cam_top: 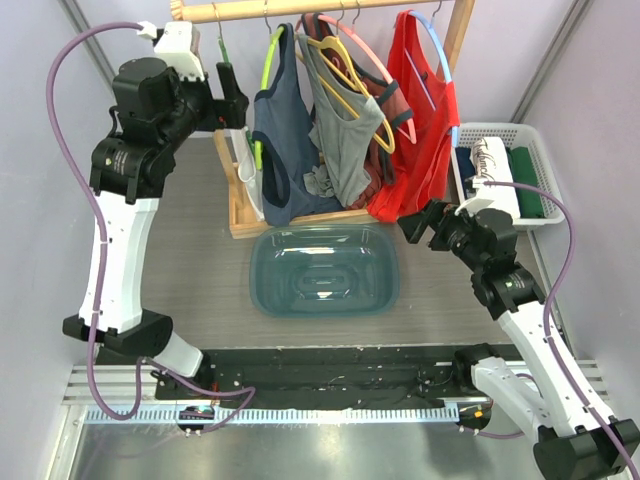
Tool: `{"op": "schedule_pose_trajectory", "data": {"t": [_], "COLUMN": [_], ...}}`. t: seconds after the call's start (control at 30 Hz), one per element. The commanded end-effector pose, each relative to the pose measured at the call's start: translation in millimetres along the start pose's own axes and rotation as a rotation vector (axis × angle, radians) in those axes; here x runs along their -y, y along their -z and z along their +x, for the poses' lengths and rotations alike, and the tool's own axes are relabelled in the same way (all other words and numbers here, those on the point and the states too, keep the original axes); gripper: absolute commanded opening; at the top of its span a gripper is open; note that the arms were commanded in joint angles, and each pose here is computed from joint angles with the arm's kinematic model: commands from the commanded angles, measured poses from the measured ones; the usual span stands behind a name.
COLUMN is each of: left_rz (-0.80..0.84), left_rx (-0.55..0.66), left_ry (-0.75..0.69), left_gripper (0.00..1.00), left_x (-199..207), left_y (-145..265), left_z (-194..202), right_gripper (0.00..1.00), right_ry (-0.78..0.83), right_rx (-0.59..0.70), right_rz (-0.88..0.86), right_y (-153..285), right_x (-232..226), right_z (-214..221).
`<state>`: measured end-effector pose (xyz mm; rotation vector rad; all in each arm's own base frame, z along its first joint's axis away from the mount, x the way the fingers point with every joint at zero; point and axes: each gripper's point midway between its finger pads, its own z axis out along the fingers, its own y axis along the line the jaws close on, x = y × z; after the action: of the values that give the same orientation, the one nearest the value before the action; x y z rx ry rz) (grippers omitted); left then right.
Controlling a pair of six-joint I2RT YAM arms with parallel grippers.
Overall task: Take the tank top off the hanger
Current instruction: Pick up the hanger from the clothesline.
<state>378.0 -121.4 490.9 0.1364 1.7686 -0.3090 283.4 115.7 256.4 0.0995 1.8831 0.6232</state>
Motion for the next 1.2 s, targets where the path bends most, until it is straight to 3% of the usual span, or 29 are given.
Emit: {"op": "schedule_pose_trajectory", "data": {"t": [0.0, 0.3, 0.43, 0.7, 0.93, 1.17], "left_rz": [-0.084, -0.254, -0.303, -0.317, -0.347, -0.360], "left_rx": [0.163, 0.199, 0.192, 0.208, 0.159, 0.138], "left_ry": [0.031, 0.026, 0.020, 0.037, 0.019, -0.004], "left_gripper": [0.93, 0.87, 0.75, 0.63, 0.37, 0.26], "left_x": [-2.0, -16.5, -24.0, -25.3, -31.3, -36.1], "left_y": [-3.4, -49.1, -63.4, -71.7, -78.0, -74.1], "left_z": [-43.6, -43.7, -38.7, -40.0, -20.8, -13.2], "right_gripper": [0.97, 0.96, 0.95, 0.93, 0.88, 0.80], "right_ry": [0.042, 0.050, 0.050, 0.047, 0.058, 0.062], "right_rx": [0.073, 0.063, 0.059, 0.044, 0.035, 0.035], "right_rz": [-0.032, -0.052, -0.053, -0.056, -0.050, -0.055], "right_y": [4.3, 5.5, 7.4, 7.5, 7.7, 6.4], "right_x": [-13.4, -19.6, -20.3, -20.9, -19.9, -20.7], "right_z": [-23.8, -21.1, -20.0, -17.1, -16.7, -17.1]}}
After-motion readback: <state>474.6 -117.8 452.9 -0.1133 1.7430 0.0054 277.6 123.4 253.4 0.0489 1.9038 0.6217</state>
